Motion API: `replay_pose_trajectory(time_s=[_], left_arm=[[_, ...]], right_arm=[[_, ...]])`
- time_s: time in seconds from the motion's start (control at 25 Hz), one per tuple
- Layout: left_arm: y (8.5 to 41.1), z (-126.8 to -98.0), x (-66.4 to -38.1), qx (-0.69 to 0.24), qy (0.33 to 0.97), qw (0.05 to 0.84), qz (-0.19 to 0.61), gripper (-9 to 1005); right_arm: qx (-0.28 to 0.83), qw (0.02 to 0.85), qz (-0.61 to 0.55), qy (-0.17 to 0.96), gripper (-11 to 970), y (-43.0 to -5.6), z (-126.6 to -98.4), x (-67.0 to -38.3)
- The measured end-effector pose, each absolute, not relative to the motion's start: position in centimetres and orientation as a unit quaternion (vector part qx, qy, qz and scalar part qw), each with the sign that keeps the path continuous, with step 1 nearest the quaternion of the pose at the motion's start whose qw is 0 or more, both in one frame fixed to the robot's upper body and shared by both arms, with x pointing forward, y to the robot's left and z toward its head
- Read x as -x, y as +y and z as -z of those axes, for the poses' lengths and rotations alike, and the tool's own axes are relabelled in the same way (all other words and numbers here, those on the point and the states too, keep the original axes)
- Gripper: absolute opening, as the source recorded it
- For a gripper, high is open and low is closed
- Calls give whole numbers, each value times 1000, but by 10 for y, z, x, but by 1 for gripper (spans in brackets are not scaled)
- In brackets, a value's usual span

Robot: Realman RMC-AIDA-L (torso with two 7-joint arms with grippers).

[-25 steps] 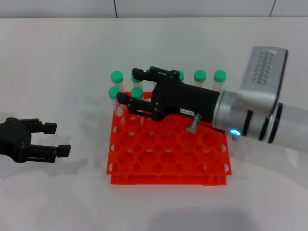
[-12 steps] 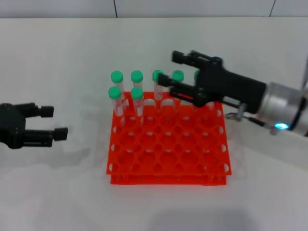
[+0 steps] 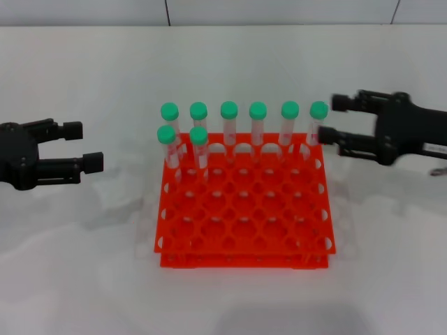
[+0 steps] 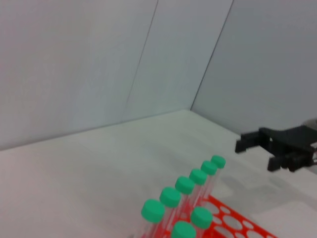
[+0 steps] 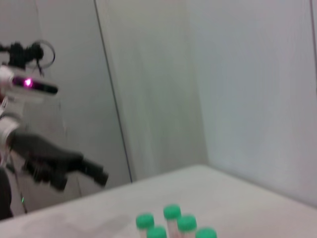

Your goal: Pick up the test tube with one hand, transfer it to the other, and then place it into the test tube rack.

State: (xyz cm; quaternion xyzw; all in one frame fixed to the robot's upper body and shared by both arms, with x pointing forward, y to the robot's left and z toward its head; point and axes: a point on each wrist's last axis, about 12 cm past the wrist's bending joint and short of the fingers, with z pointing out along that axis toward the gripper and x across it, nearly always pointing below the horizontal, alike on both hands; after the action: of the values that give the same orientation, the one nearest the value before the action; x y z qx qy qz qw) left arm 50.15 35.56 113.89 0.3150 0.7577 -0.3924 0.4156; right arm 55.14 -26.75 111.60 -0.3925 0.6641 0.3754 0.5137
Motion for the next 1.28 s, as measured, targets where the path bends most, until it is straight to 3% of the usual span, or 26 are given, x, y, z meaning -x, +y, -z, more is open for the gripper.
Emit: replay_pose_trajectory(time_s=[0.44,1.28], left_arm=[[348,-1139,-502,-313,745,427,406,891],[345,-1143,-508,-327,747,412,407,891]], right_arm=[[454,442,-342,694,667,-283,-1127,-546],[451,441,-347,694,667,-276,-1130,-550]])
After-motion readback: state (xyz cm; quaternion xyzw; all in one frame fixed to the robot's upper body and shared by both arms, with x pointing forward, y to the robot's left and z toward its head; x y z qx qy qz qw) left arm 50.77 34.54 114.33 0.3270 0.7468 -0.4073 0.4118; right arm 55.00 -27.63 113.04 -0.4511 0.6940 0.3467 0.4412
